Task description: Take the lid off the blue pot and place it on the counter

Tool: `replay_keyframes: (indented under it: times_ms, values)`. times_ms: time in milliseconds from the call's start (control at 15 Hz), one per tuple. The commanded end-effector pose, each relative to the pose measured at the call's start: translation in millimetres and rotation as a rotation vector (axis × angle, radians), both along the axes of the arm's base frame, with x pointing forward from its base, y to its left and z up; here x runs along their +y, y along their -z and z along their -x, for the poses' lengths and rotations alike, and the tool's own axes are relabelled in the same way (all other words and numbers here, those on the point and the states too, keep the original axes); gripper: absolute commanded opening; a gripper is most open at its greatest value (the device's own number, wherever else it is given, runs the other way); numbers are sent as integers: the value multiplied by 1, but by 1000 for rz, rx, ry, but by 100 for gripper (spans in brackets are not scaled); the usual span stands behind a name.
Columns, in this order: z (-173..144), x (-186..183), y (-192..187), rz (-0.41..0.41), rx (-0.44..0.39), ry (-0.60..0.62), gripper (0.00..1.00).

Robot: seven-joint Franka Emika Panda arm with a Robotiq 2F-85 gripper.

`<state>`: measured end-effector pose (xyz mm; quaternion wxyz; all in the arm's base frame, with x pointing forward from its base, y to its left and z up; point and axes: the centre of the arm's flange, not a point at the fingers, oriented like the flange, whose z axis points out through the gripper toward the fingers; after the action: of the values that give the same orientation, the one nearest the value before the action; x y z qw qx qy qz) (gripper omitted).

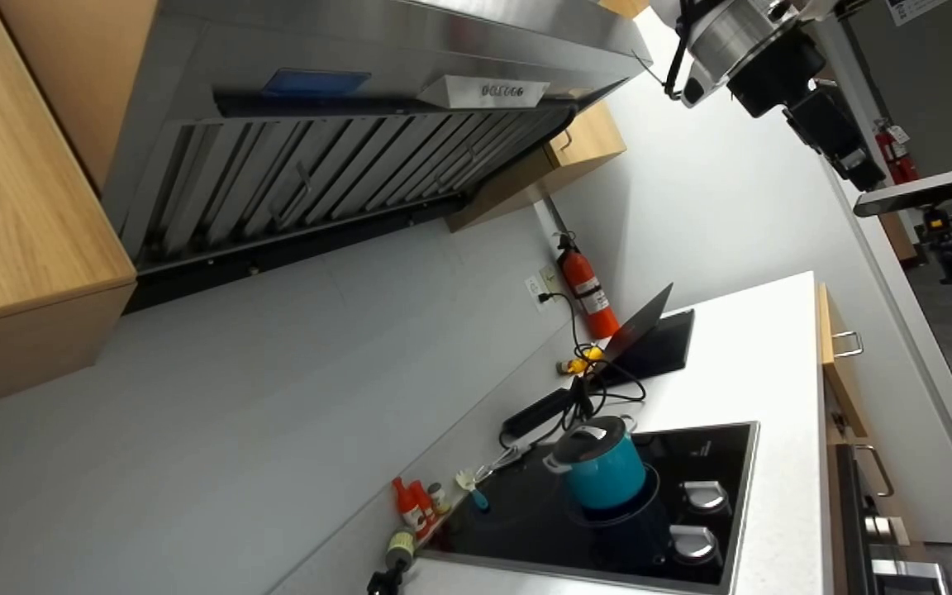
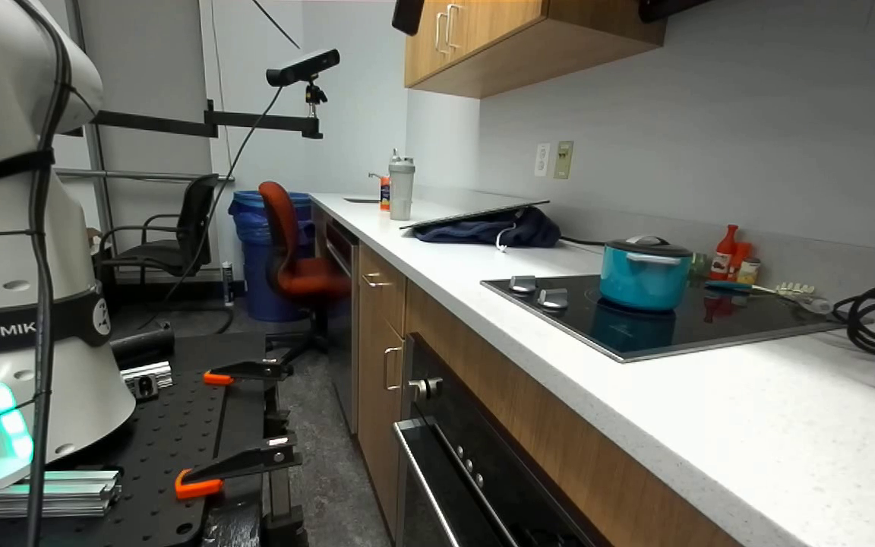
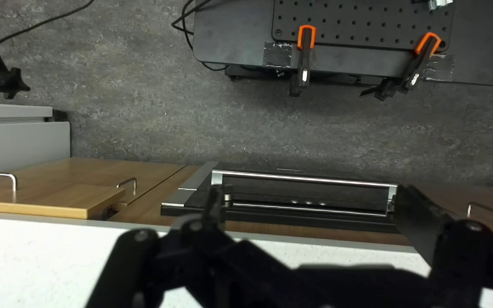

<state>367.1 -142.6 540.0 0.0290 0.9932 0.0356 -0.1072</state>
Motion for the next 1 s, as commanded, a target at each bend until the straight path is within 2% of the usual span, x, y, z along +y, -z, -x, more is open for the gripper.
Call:
replay_keyframes:
  times_ms: [0,400,933]
  values:
    - [-10,14,23,23,3,-30,100]
    - [-29,41,62,22,18,-94,100]
    - [-67,61,94,-6,-70,-127,100]
